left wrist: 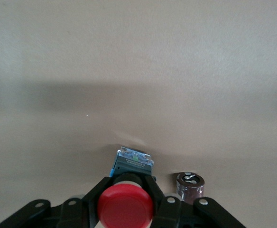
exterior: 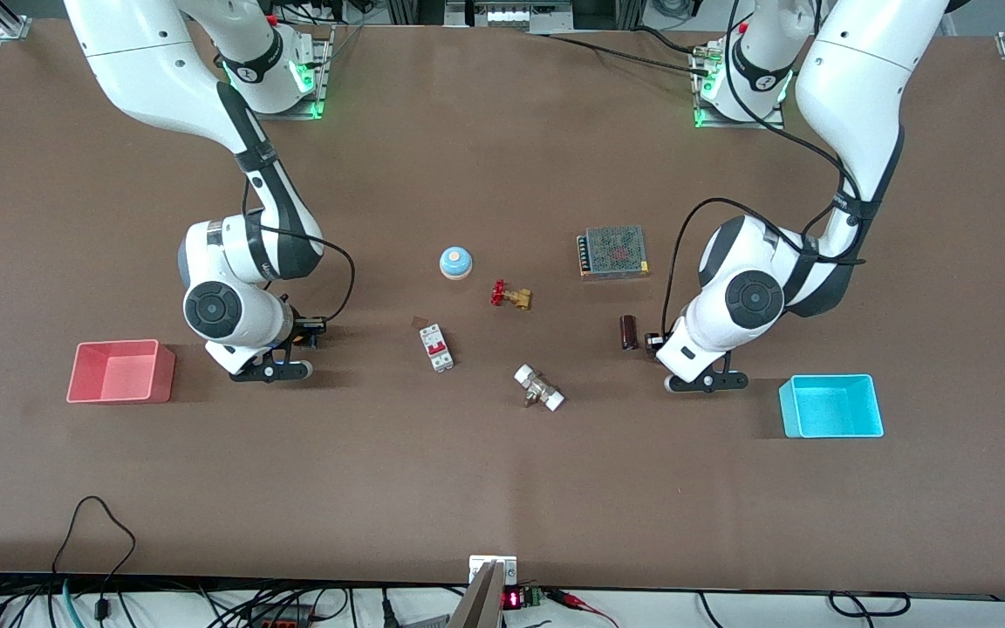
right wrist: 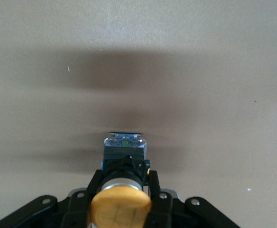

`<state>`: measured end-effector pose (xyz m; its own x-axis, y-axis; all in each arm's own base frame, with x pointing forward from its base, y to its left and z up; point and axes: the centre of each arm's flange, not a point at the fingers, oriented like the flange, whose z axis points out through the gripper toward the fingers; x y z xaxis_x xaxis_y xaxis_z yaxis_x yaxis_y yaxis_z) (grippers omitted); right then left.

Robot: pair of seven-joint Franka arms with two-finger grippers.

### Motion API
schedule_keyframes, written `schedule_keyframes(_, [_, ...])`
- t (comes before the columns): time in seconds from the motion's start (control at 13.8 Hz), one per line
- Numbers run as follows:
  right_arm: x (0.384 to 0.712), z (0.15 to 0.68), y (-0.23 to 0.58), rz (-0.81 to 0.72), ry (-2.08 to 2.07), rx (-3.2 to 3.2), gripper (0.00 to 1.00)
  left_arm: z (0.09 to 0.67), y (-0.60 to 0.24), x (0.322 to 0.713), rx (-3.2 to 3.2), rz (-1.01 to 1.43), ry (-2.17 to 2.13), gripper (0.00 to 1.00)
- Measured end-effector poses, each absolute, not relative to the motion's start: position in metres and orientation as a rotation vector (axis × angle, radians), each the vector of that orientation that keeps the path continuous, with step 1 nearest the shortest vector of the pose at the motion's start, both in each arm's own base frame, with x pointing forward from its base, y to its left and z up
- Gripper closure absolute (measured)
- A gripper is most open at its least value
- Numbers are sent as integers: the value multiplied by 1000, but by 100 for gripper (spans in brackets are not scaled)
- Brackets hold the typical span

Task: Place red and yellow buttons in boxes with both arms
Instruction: 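Carry the yellow button to the pink box while the left gripper carries red to cyan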

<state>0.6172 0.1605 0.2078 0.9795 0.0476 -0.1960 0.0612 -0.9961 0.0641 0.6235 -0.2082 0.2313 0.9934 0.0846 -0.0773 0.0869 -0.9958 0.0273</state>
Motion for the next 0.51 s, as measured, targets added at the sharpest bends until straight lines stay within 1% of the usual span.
schedule_keyframes(0.15, [623,219,160,-283,79,3061,59,252,-199,631,3105,-77,158,65])
schedule_keyframes(0.29, [635,244,158,-232,67,3073,59,277,-177,643,3098,-21,202,65])
schedule_keyframes(0.51, [660,307,122,-143,2,3072,59,305,-131,666,3093,45,212,65])
